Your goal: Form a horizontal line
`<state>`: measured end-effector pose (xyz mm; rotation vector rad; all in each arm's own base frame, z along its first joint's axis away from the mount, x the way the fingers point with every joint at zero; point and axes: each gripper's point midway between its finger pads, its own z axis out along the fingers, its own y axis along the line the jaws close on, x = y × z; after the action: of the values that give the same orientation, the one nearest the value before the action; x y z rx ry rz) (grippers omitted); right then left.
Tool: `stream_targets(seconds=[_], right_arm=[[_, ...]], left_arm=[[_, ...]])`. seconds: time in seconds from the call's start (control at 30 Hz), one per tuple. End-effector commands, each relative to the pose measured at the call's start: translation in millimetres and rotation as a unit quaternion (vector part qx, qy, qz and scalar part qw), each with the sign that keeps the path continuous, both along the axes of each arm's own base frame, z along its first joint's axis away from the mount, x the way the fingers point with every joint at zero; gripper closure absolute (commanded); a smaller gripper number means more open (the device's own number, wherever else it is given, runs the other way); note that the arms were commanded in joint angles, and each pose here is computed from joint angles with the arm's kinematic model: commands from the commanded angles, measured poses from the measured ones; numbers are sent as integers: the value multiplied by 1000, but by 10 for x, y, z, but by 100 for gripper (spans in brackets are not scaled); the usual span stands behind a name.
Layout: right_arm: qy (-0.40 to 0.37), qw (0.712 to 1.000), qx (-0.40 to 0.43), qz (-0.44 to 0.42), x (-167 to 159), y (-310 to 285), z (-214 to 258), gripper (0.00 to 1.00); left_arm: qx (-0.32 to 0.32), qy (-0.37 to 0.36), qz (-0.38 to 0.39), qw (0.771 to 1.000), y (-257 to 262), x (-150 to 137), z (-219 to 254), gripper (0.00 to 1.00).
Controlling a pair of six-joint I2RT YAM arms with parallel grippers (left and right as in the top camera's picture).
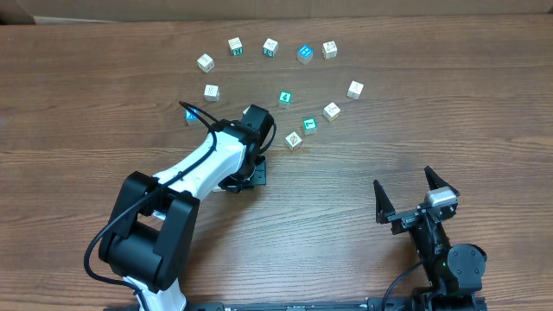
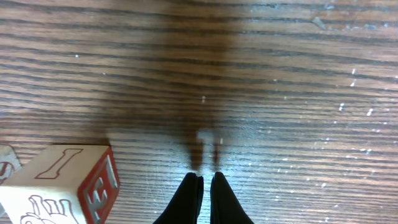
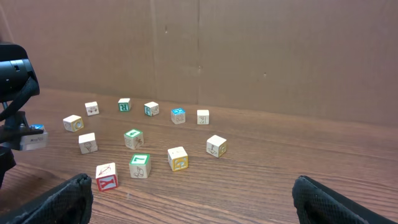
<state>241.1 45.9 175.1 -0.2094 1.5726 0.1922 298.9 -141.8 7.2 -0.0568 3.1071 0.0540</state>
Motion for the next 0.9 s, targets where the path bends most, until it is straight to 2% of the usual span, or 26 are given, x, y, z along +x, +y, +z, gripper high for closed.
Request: stream_targets(seconds=[0.0, 0.23, 0.87], right_arm=[[-3, 1000, 1, -6, 4, -21, -10, 0], [-3, 1000, 1, -6, 4, -21, -10, 0], [-3, 1000, 1, -6, 4, -21, -10, 0]], left_arm=[[16, -4, 17, 1000, 87, 52, -12, 96], [46, -2, 21, 999, 260, 54, -2, 96], [45, -4, 22, 999, 259, 62, -12, 96]])
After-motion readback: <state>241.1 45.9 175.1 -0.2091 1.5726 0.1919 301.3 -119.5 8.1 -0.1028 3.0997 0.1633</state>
